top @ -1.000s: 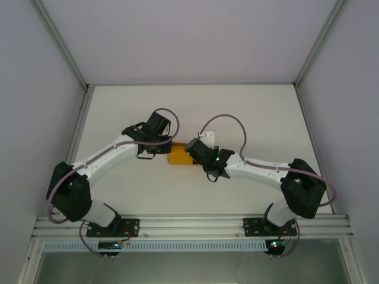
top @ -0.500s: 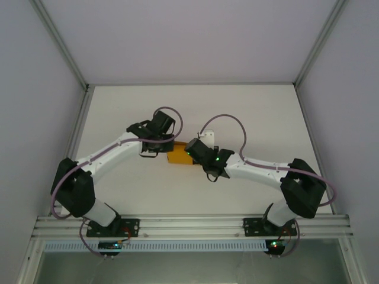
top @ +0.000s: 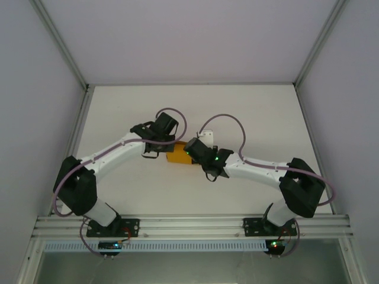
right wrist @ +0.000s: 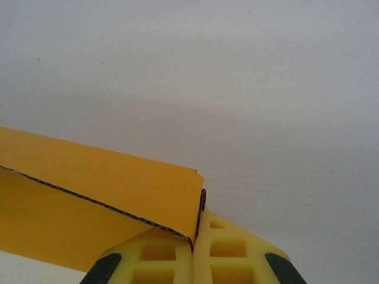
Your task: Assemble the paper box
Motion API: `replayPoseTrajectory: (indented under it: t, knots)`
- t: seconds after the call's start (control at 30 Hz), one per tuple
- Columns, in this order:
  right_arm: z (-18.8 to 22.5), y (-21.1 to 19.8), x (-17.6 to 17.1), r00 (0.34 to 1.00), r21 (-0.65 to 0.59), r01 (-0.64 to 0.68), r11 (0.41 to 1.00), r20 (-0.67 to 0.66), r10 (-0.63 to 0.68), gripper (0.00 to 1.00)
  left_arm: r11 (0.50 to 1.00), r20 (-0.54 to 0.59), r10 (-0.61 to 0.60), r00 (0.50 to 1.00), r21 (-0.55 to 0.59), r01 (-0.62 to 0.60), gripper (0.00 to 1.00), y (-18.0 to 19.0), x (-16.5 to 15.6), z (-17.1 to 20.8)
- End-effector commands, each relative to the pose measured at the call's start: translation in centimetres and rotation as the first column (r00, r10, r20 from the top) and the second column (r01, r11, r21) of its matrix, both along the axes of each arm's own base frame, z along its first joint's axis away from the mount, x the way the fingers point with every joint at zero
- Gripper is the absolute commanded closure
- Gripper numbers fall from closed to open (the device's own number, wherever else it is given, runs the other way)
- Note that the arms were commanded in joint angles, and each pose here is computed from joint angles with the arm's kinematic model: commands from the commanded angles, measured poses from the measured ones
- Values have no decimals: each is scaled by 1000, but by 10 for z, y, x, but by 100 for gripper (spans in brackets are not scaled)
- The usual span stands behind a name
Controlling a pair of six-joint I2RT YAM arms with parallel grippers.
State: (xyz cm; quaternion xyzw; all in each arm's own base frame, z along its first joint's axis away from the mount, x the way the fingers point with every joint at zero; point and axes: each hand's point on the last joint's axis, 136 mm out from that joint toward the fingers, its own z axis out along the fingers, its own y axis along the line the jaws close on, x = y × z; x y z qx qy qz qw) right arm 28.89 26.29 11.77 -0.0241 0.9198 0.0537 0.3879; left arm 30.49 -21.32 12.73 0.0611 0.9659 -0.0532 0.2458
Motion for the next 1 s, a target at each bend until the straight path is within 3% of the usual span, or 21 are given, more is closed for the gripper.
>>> replayPoseTrajectory:
  t: [0.0, 0.33, 0.53, 0.67, 0.8, 0.97]
  knots:
    - [-90, -47, -62, 938, -232, -96, 968, -347, 10, 100, 999, -77, 6, 997, 42, -2, 98, 8, -25, -36]
    - [-81, -38, -57, 947, -174, -143, 974, -310, 84, 100, 998, -124, 66, 990, 19, -64, 98, 23, -60, -73]
    - [-35, -20, -31, 960, -62, -199, 978, -211, 182, 76, 999, -99, 10, 995, 44, -6, 99, 21, -57, -69]
    - [-11, -7, -21, 955, 16, -249, 968, -161, 248, 68, 997, -82, -12, 997, 77, 19, 99, 21, -53, -65]
    - [3, -8, -16, 952, 34, -269, 963, -139, 271, 43, 995, -70, -24, 997, 93, 31, 99, 21, -50, -61]
    - [35, 3, -10, 933, 106, -355, 929, -16, 359, 27, 990, -78, -36, 996, 133, 46, 99, 22, -47, -60]
